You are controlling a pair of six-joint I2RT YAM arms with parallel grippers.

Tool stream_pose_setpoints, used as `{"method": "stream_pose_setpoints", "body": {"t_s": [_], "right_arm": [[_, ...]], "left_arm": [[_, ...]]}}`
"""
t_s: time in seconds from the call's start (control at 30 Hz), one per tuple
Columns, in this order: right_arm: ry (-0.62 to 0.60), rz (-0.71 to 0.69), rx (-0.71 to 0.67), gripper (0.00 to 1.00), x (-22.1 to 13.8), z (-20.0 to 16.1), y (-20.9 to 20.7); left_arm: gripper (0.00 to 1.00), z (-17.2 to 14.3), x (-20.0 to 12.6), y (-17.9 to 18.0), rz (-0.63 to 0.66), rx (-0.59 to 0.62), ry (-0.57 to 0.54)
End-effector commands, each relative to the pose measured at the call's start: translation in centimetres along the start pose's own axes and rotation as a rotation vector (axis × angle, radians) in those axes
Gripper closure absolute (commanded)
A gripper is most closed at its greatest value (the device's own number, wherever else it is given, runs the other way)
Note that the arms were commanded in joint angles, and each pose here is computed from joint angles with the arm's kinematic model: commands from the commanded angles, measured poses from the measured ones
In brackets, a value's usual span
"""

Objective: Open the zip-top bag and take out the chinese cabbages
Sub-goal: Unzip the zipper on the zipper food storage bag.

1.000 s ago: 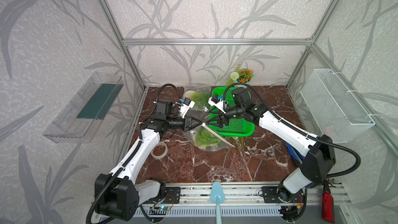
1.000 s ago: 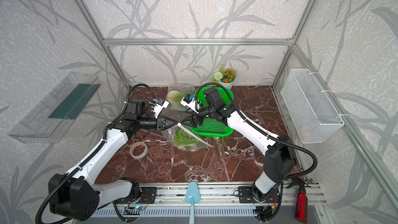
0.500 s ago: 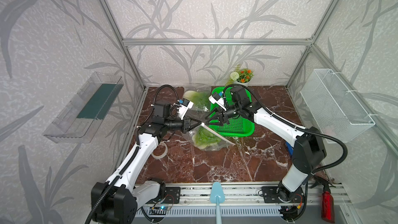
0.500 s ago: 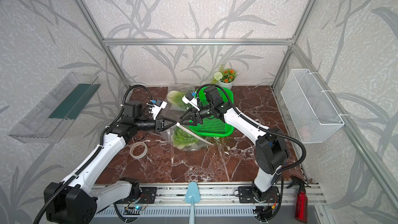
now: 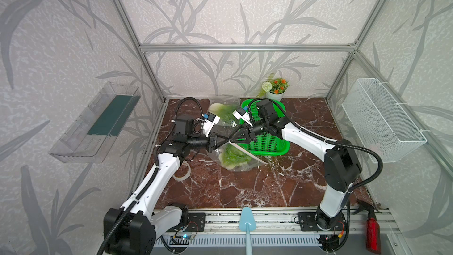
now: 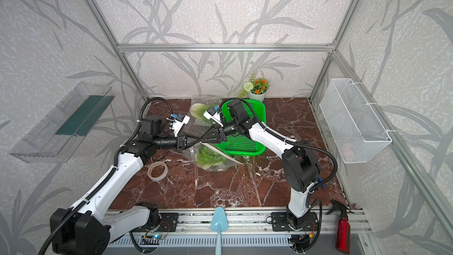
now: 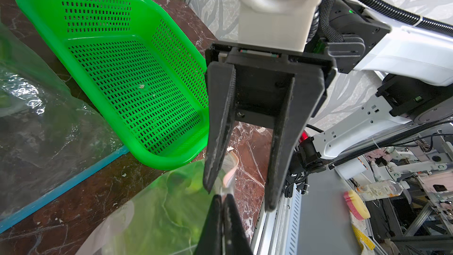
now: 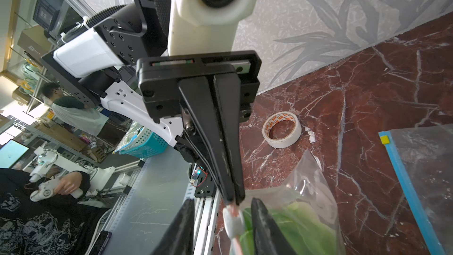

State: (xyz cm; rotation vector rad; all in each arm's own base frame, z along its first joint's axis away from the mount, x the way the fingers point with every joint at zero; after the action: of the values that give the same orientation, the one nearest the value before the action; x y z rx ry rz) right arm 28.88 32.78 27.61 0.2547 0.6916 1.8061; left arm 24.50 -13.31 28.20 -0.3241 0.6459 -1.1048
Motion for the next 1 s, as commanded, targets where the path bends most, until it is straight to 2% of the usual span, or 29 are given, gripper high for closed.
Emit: {"method": "stream_pose_setpoints", "body": {"t_s": [0.0,0.07,0.67,0.97], "right_arm": [[-0.013,0.035,-0.029,0.69,0.3,1.0,0.3],[-0.011,0.039,-0.021,0.72,0.3,0.8,0.3],[0.022,0.033,0.027,0.74,0.5,-1.1,0.0],[0.027,0.026,0.038,0.81,0.5,-1.5,0.0]], "left_arm": [[1.00,0.6,-0.4,-0.9,-0.013,0.062,-0.040],[1.00,0.6,-0.4,-0.8,-0.007,0.059,-0.041],[1.00,0.6,-0.5,-0.7,0.013,0.065,-0.049],[1.00,0.6,-0.6,-0.7,0.021,0.064,-0.050]]}}
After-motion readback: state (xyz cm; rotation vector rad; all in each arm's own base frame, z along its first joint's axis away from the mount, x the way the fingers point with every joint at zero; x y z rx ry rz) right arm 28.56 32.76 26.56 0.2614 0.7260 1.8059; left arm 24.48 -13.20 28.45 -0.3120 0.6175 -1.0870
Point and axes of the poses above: each gripper's point midway between its finger pads, its own x axis out along the fingers, its own y axis along the line the jaws close on, z = x × y, the point moved 7 cm from there along -x, back along the fingers, and after that the axes turned 1 degree about x, right-handed, at the moved point
